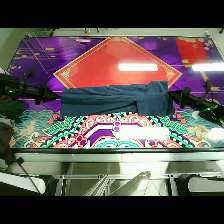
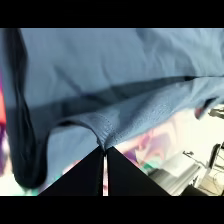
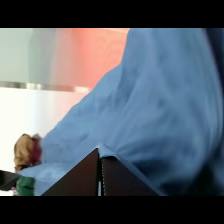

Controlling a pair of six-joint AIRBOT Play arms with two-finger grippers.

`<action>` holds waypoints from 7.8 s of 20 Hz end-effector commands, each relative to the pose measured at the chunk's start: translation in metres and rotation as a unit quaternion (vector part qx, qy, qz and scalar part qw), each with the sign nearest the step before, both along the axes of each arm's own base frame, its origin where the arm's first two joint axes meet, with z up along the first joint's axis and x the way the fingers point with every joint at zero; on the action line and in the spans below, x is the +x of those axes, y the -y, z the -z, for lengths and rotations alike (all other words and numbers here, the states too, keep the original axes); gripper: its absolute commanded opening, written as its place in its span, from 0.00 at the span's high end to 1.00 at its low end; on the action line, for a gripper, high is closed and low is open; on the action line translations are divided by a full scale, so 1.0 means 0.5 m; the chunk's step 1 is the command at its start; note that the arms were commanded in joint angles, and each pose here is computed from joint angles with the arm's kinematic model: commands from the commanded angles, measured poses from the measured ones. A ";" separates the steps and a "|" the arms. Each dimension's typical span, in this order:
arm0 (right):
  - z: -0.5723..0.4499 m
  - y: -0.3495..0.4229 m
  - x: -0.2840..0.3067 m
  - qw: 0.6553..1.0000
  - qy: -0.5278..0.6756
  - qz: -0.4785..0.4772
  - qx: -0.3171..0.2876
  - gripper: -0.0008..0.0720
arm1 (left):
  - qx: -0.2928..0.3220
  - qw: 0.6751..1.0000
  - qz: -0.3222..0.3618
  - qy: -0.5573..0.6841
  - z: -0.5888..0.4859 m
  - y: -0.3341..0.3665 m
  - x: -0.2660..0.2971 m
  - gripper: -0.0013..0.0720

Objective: Fold the shirts.

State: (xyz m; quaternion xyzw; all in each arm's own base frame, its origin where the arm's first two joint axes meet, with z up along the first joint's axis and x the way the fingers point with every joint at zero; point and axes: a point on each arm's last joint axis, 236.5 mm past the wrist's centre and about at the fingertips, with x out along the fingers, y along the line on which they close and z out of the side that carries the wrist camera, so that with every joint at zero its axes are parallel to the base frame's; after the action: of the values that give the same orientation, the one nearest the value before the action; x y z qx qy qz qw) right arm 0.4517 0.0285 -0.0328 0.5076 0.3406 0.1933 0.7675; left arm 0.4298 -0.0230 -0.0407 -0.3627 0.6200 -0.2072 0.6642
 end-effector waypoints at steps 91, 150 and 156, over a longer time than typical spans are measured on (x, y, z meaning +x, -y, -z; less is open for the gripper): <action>-0.300 -0.545 -0.071 0.934 0.086 -0.342 -0.061 0.39 | 0.029 0.987 0.151 0.053 -0.116 0.227 -0.236 0.96; -0.073 0.566 -0.598 0.860 -0.266 0.435 -0.041 0.21 | -0.006 0.987 0.156 0.035 -0.140 0.247 -0.254 0.96; -0.148 0.468 -0.562 0.857 -0.287 0.424 -0.057 0.40 | -0.006 0.987 0.156 0.035 -0.140 0.247 -0.255 0.96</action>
State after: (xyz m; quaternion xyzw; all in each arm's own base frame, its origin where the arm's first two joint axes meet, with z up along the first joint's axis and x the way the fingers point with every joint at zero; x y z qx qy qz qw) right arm 0.1704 -0.2305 0.0302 0.5827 0.2939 -0.3152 0.6890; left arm 0.3024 -0.1467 0.0289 -0.2570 0.6440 -0.3256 0.6428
